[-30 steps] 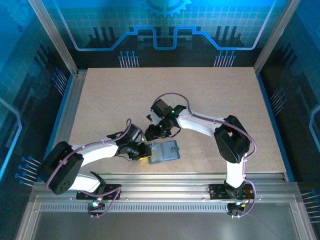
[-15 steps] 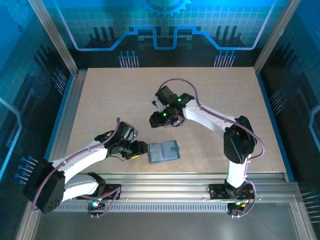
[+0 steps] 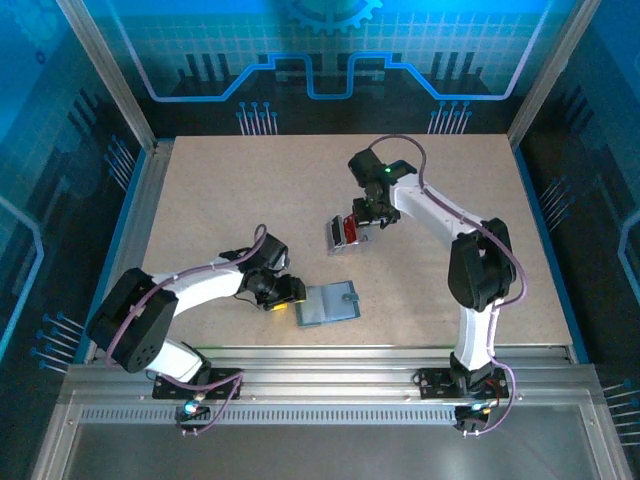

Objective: Put the credit cards into the card holder
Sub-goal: Pick up the credit card from the storage box.

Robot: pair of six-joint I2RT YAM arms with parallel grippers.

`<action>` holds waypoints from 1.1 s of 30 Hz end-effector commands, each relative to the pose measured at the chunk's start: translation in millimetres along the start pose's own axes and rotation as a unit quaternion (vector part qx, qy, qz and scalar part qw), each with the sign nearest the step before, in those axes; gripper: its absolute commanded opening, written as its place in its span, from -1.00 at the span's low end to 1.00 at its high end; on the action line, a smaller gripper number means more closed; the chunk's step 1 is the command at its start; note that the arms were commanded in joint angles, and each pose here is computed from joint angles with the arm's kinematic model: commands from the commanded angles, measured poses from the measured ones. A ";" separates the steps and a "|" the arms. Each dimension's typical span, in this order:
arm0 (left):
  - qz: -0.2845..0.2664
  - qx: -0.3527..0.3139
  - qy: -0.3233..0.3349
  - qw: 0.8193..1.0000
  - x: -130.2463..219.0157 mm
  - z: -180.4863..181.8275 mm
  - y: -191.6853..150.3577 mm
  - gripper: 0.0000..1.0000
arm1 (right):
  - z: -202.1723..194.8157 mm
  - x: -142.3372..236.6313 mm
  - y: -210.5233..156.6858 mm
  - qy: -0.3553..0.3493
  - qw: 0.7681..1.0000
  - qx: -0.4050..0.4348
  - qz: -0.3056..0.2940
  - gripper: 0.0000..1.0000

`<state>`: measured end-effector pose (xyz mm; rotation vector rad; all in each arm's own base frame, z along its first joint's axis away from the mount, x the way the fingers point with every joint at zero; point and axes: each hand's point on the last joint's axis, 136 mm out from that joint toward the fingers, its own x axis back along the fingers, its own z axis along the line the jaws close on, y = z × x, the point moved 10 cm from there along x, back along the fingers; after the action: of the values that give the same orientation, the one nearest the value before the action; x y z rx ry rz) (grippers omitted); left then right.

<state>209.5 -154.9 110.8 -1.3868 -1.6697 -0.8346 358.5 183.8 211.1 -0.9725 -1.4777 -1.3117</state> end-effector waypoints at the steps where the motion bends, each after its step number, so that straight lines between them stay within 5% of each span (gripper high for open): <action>1: 0.000 -0.022 -0.012 1.000 -1.4 -8.4 4.5 0.02 | -1.9 -10.4 6.7 0.017 1.000 0.003 0.018 -0.01; 14: 0.004 -0.016 -0.016 1.000 -4.4 -7.3 3.2 -0.02 | -2.5 -30.0 13.2 0.033 0.999 -0.003 0.040 -0.47; 33: 0.004 -0.014 -0.016 1.000 -4.0 -7.4 3.4 -0.04 | -2.9 -37.4 18.3 0.048 0.998 -0.003 0.047 -0.58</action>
<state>210.3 -155.4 109.0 -1.3866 -1.6628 -0.8296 380.6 184.7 176.5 -0.9776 -1.3569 -1.2673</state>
